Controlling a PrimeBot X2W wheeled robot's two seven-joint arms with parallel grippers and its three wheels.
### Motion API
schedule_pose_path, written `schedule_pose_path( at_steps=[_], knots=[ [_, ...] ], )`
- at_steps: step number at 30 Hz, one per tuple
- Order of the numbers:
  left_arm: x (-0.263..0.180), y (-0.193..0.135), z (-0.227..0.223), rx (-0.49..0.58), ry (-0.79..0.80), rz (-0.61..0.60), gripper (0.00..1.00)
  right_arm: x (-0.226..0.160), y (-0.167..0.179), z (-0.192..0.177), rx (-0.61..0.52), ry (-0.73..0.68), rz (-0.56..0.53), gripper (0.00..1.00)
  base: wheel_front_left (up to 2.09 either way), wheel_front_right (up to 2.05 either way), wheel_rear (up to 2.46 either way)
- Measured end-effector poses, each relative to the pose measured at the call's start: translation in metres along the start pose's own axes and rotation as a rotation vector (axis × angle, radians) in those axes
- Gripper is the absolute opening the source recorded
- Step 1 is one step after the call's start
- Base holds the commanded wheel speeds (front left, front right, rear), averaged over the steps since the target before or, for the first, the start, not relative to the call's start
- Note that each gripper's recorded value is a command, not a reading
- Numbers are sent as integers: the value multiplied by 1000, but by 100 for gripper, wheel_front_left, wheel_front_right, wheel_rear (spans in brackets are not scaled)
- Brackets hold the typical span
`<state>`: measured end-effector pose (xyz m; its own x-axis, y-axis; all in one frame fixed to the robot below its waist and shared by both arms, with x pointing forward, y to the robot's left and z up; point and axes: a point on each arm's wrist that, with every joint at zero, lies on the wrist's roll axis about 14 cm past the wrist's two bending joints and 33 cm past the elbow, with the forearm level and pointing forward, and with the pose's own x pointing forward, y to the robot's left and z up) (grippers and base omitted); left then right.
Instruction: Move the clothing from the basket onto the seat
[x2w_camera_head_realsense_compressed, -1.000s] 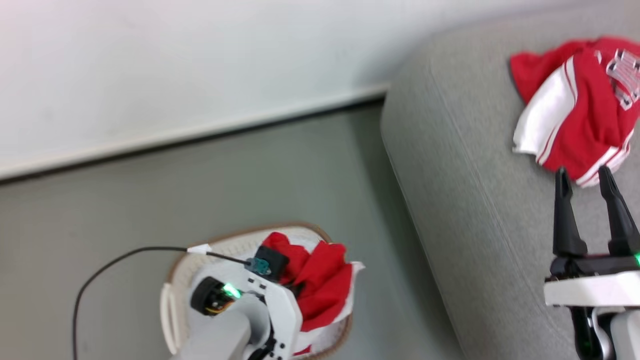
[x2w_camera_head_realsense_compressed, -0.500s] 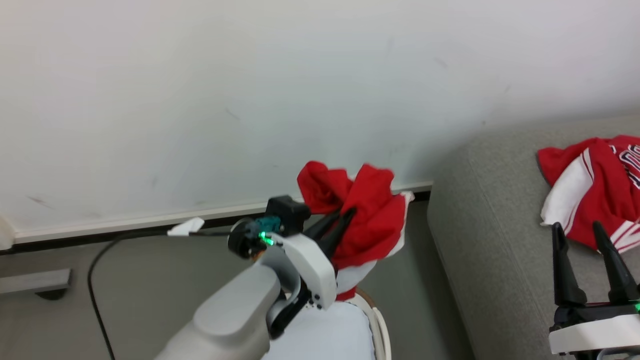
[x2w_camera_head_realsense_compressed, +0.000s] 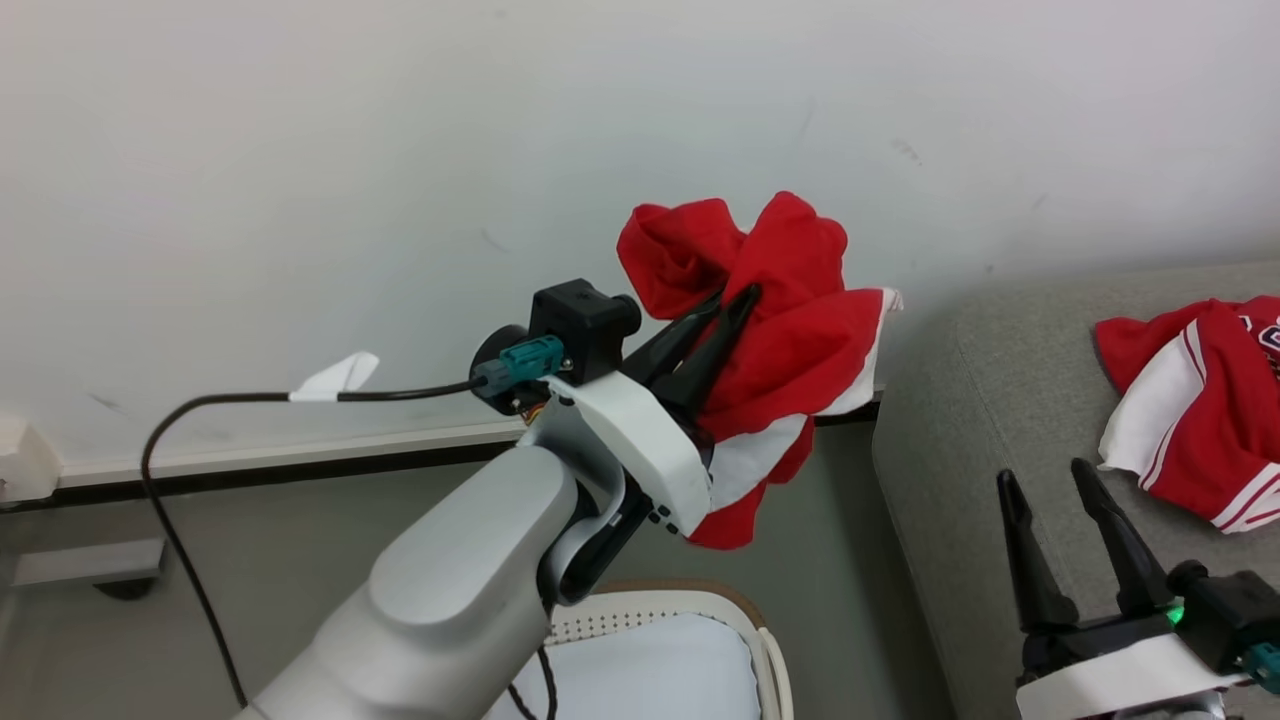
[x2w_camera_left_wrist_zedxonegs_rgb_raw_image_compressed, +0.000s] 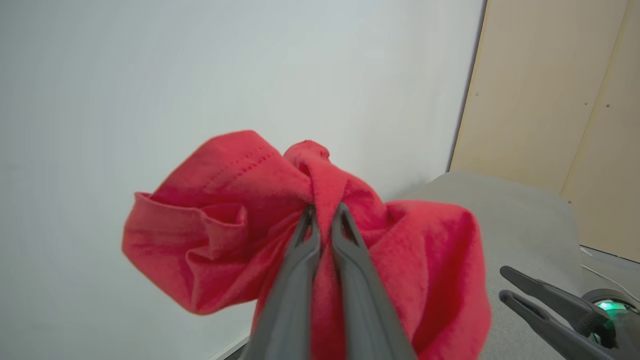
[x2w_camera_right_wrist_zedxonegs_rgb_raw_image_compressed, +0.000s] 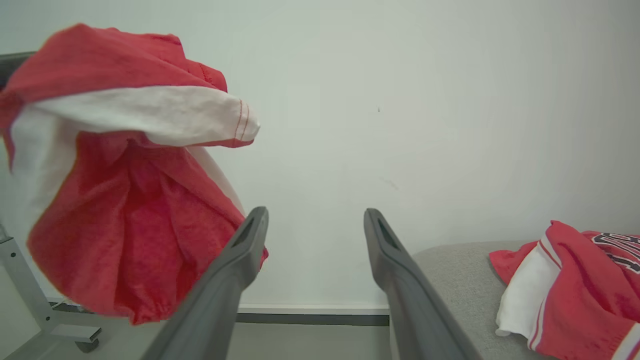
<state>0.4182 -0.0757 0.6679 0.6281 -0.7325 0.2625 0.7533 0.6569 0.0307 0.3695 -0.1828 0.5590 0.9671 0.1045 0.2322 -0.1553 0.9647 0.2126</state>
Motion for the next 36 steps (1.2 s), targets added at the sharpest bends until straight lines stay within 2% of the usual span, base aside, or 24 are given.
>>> schedule_pose_path(
  at_steps=[5,16,22,29,36],
  knots=[
    [-3,1,-6,-17,13,7,0,5,19,-6,-11,22,70,100,0,0,0],
    [-6,-4,-9,-27,29,-2,0,2,110,-56,16,179,344,100,0,0,0],
    [-9,-12,-9,-43,36,-14,0,14,155,-75,22,253,466,100,0,0,0],
    [-17,-24,-3,-61,38,-31,0,26,162,-112,-64,386,500,100,0,0,0],
    [-29,-22,1,-72,41,-10,0,46,179,-103,-74,366,532,100,0,0,0]
  ],
)
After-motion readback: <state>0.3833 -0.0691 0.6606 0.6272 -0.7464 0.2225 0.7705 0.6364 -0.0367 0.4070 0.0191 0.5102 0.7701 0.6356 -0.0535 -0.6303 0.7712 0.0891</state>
